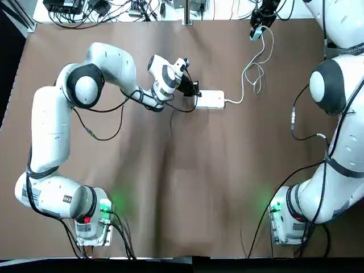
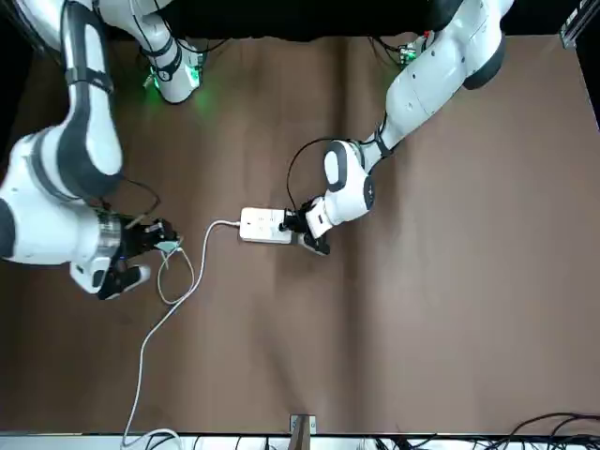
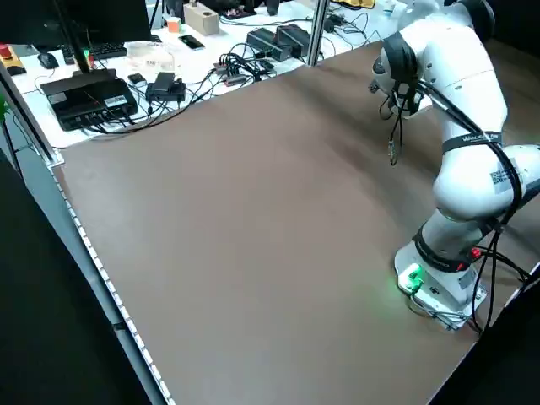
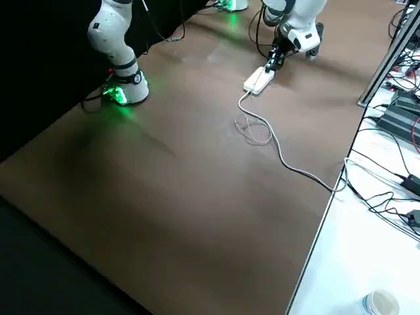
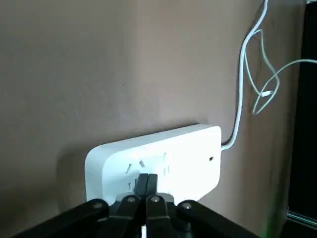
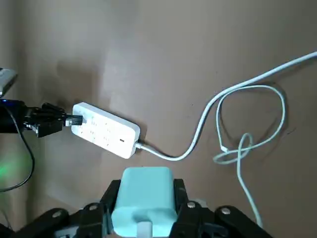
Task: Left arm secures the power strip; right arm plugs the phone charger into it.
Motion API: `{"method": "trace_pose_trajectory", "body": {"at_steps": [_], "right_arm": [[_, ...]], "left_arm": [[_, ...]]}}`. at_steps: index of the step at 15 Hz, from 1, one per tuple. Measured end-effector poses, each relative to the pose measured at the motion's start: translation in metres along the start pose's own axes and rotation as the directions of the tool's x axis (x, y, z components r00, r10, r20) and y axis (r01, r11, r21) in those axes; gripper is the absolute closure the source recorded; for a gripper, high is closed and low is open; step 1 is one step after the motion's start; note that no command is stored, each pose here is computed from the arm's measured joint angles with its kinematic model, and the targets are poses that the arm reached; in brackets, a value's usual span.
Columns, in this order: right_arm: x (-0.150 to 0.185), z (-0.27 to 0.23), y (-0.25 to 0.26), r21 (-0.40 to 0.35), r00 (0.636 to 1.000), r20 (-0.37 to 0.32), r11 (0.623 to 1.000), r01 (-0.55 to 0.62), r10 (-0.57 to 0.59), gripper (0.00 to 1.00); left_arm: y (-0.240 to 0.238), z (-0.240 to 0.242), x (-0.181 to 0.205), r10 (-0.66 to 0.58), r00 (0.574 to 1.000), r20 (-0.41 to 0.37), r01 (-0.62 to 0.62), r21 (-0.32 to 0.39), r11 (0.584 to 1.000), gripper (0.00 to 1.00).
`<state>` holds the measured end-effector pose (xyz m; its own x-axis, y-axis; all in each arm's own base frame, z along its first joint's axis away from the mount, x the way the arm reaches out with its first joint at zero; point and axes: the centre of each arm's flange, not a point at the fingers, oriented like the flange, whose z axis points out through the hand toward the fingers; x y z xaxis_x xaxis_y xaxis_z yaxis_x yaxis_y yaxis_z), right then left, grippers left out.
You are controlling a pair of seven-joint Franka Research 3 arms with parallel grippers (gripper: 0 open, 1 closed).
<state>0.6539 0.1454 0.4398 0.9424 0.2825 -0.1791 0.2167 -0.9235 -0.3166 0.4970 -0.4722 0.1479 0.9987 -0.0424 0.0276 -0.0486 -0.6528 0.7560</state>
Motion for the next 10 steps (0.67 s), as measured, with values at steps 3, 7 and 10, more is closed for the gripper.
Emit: {"method": "trace_pose_trajectory", "body": {"at_steps": [3, 7, 10], "right_arm": [[0.005, 0.038, -0.027, -0.03, 0.998, 0.011, 0.998, -0.056, 0.056, 0.52], [0.004, 0.093, -0.061, -0.061, 0.987, 0.032, 0.986, -0.157, 0.159, 0.52], [0.0, 0.127, -0.078, -0.081, 0.978, 0.028, 0.975, -0.205, 0.207, 0.52]], "left_arm": [[0.0, 0.0, 0.0, 0.0, 1.0, 0.0, 0.0, 0.0, 1.0, 0.99], [0.0, 0.0, 0.0, 0.0, 1.0, 0.0, 0.0, 0.0, 1.0, 0.99], [0.0, 0.0, 0.0, 0.0, 1.0, 0.0, 0.0, 0.0, 1.0, 0.99]]}}
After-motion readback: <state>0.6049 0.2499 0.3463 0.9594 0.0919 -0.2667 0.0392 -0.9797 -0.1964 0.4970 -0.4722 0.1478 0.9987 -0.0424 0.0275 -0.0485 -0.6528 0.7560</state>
